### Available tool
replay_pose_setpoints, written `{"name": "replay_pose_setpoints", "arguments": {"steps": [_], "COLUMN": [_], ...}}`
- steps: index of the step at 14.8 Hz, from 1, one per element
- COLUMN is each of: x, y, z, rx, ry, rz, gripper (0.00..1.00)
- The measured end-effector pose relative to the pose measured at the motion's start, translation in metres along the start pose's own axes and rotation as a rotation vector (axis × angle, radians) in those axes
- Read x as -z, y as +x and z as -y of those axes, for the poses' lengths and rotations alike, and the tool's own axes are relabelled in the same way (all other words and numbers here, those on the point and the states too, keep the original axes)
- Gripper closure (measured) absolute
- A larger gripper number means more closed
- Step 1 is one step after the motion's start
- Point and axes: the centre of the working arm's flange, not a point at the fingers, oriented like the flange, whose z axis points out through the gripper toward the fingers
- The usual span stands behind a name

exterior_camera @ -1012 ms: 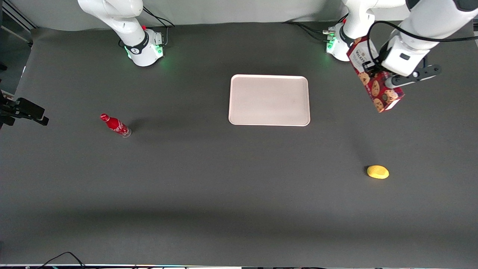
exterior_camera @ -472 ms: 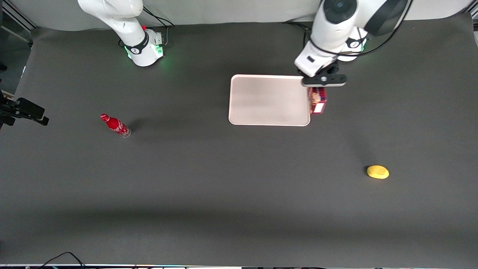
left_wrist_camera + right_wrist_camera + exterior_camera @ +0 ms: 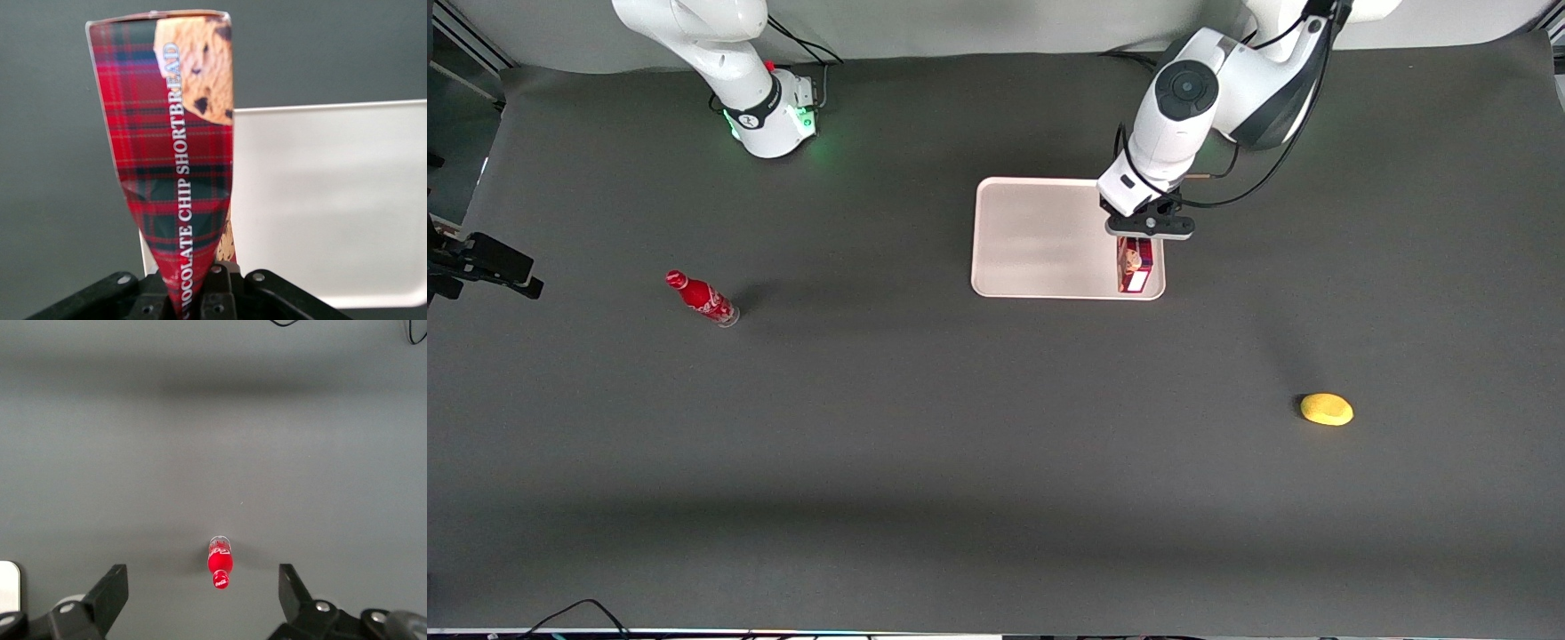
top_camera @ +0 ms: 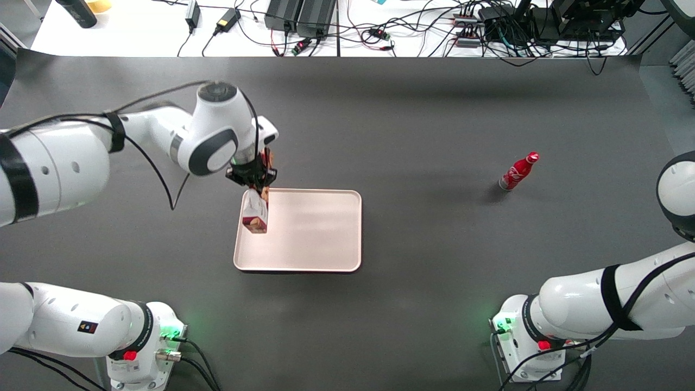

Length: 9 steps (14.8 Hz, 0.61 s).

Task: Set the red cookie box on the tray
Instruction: 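Lower the cookie box onto the tray and open the left gripper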

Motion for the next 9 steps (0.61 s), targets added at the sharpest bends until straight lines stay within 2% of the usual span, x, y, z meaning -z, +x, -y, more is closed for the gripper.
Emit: {"name": "replay_pose_setpoints", "arguments": {"steps": [5,9], "x": [-0.064,-0.093], "y": [-0.018,-0.036], "z": [0.014,0.018], "rx": [-0.002,-0.019], "ry": [-0.001,0.017], "rz": [0.027,0.061], "gripper": [0.91,0.91]}}
